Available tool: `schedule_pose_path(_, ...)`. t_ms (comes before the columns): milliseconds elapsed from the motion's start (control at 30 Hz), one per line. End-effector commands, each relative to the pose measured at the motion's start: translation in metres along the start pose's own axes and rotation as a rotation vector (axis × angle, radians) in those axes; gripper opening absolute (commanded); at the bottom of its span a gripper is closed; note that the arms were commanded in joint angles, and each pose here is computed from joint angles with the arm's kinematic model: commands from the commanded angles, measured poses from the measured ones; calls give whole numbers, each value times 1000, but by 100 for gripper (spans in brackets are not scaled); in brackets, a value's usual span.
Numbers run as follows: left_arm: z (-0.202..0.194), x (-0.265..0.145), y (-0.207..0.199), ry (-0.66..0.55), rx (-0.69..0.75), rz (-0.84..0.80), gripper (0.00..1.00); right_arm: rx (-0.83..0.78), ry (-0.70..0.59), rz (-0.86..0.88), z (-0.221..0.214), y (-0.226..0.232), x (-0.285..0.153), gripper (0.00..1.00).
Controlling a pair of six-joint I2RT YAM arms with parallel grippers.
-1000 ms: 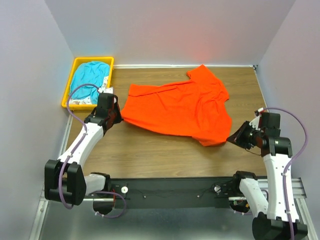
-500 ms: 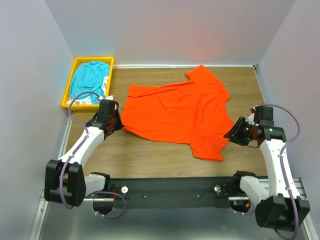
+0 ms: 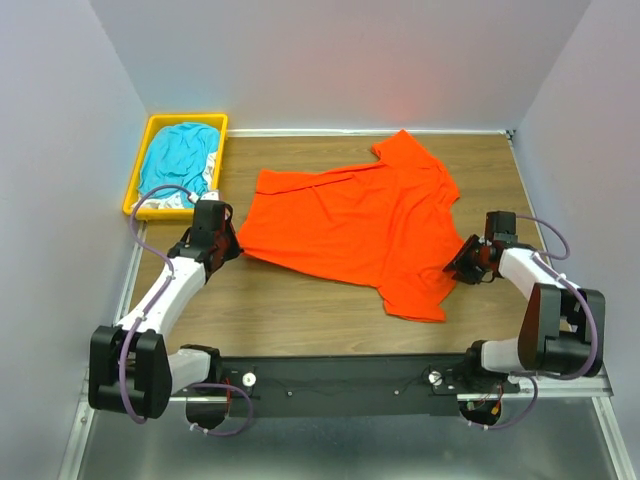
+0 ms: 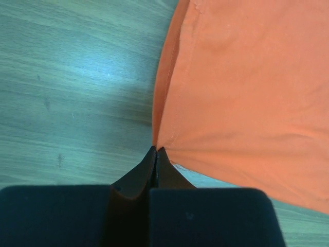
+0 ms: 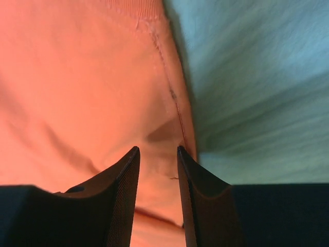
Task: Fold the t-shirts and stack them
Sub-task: Flatten the tshirt out
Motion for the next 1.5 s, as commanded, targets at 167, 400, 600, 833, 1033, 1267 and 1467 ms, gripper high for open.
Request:
schedule_pose_path(167, -8, 14, 11, -6, -26, 47, 0, 48, -244, -195, 46, -23, 14, 43)
schedule_pose_path(400, -1, 9, 9, -42, -19, 29, 26, -172, -162, 35, 26, 22, -28, 47)
schedule_pose_path(600, 20, -3, 11, -106, 2, 53, 55, -386, -44, 75, -45, 56, -48, 43)
schedule_pose_path(833, 35, -23, 10, -230, 59, 24, 55, -510, 59, 65, -116, 69, -45, 35)
schedule_pose_path(1033, 39, -30, 3, -299, 89, -41, 54, -642, 92, -5, -163, 79, -31, 34)
schedule_pose_path(1267, 41, -29, 2, -317, 95, -49, 53, -680, 50, -101, -172, 78, -13, 33)
schedule_pose_path(1467, 40, -28, 2, -313, 99, -54, 52, -695, 50, -150, -174, 71, -3, 30)
Point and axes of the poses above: each gripper's point midway between its finger pads, its own x axis out along the fingers, its own y axis along the line the jaws close on, z = x × y, the point moved 5 cm from there along -x, back along the fingers, and after that the axes turned 9 degrees about x, right-handed, at the moved point
